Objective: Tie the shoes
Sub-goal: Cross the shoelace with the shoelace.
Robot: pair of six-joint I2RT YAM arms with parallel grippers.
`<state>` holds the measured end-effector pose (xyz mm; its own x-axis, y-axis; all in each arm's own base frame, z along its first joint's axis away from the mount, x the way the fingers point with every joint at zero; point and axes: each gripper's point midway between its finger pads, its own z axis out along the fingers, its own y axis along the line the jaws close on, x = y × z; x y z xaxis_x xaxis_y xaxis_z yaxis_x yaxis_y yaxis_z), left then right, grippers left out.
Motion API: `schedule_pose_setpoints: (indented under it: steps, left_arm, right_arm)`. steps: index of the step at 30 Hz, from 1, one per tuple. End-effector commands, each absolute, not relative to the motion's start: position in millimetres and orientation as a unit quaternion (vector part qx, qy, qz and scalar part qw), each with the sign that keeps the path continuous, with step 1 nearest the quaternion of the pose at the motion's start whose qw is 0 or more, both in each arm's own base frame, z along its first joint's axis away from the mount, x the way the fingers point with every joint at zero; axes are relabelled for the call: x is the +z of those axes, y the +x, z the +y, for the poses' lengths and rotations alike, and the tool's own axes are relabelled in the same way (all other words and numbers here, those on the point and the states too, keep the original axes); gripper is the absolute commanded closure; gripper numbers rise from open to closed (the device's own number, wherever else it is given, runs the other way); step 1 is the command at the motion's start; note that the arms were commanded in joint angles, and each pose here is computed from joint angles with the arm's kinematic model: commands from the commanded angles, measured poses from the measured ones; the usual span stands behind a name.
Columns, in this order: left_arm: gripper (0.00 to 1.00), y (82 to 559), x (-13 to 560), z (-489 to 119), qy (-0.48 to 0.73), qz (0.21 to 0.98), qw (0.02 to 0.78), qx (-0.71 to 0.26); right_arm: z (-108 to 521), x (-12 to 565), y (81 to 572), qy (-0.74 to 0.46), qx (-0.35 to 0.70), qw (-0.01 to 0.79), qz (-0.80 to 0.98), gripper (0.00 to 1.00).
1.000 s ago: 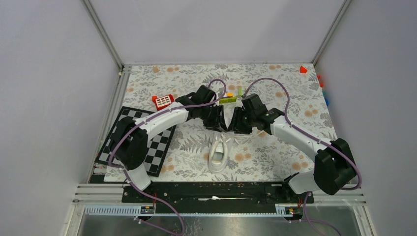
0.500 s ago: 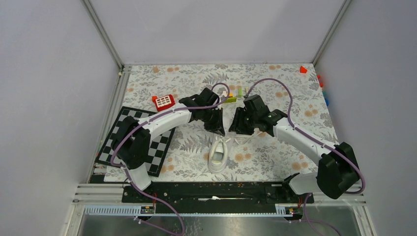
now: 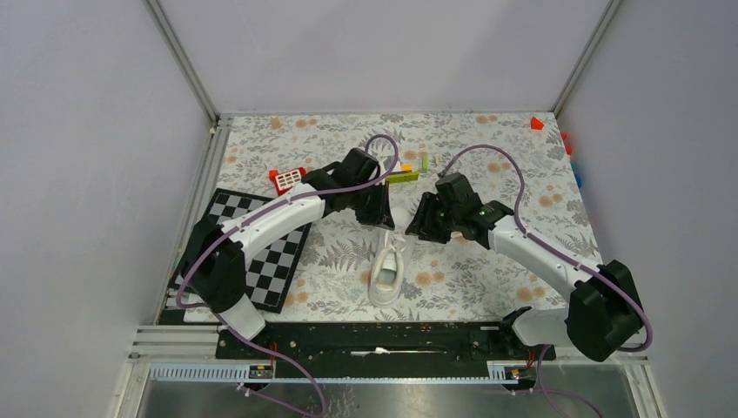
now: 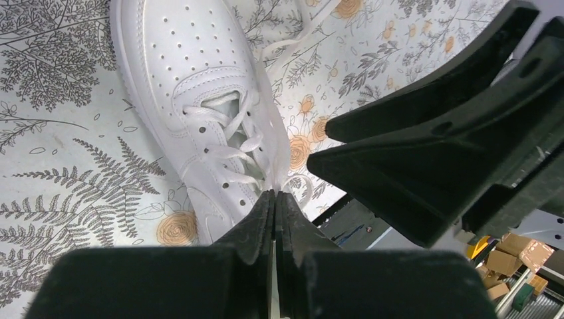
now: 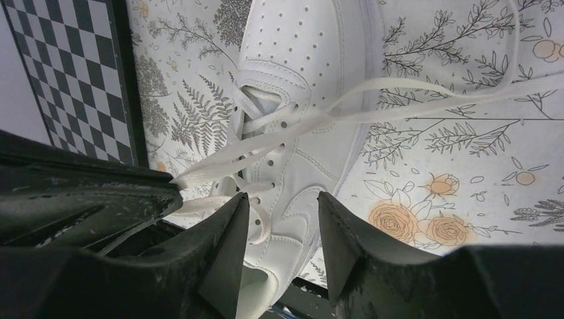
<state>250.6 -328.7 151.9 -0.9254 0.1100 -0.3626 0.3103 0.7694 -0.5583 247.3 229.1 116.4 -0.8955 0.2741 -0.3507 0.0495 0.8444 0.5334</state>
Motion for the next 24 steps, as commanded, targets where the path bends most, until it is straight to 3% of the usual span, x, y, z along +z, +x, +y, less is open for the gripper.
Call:
schedule_pose_setpoints:
  steps: [1,13,24]
  left_arm:
    - [1.0,262,189,-336,0.127,0.897,0.219,-0.362]
    - [1.0,258,193,-333,0.132,0.888,0.224,-0.38]
    - [1.0,260,191,-335,0.131,0.886,0.22,-0.388]
  right_arm:
    - [229,126,257,0.131,0.288,0.236,0.919,0.5]
    - [202,112,277,0.288,0.342,0.221,0.867,0.45]
    - [200,83,304,0.342,0.343,0.185,0.855,0.46]
